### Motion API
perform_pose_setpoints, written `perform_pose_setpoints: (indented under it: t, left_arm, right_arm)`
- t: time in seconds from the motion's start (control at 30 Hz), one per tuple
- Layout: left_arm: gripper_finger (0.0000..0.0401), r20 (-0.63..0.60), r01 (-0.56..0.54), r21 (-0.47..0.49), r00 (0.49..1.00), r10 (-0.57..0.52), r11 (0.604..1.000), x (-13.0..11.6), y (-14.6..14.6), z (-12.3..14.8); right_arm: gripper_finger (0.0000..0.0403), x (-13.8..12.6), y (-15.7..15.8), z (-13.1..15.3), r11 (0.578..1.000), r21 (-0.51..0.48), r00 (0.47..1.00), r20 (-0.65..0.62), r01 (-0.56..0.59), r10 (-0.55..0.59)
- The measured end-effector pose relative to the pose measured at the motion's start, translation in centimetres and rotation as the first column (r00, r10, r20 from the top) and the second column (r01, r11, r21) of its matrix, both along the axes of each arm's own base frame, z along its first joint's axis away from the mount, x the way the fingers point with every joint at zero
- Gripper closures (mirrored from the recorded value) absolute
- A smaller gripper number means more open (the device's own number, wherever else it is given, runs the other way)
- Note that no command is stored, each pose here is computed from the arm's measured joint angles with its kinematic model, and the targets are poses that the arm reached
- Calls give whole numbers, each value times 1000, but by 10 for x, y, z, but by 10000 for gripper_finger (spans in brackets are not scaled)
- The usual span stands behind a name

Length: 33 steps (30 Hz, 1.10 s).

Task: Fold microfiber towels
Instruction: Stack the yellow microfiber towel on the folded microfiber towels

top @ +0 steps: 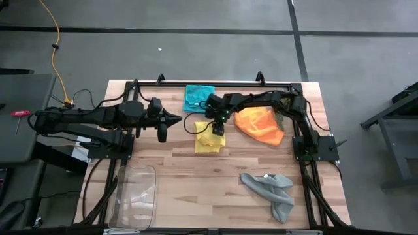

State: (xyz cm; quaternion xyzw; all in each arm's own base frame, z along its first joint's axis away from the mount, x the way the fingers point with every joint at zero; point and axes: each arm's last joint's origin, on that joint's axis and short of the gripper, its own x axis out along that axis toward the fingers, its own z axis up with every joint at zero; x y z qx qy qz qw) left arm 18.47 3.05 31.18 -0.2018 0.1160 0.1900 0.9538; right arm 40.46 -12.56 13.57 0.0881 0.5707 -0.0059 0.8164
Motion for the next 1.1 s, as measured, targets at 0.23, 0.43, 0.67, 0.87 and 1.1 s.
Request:
perform_pose_setpoints:
  t: [0.23, 0.43, 0.67, 0.87, 1.1]
  left_arm:
    - [401, -8, -57, 72, 998, 58, 996, -19, 0, 11]
    - [401, 29, -157, 124, 988, 155, 980, -50, -2, 25]
    - [401, 62, -229, 141, 973, 223, 963, -74, -3, 30]
    - [401, 71, -241, 142, 970, 233, 960, -78, -3, 31]
    - [401, 75, -243, 128, 969, 235, 962, -78, -3, 31]
  right_arm:
    - [375, 7, 28, -1, 996, -87, 999, -32, -35, 33]
    - [397, 16, 35, 4, 993, -106, 999, 6, -45, 45]
    - [401, 39, 15, 43, 978, -209, 986, 161, 0, 34]
    - [402, 41, -28, 73, 945, -300, 965, 259, 131, -52]
    - [402, 26, -81, 91, 908, -362, 951, 289, 213, -107]
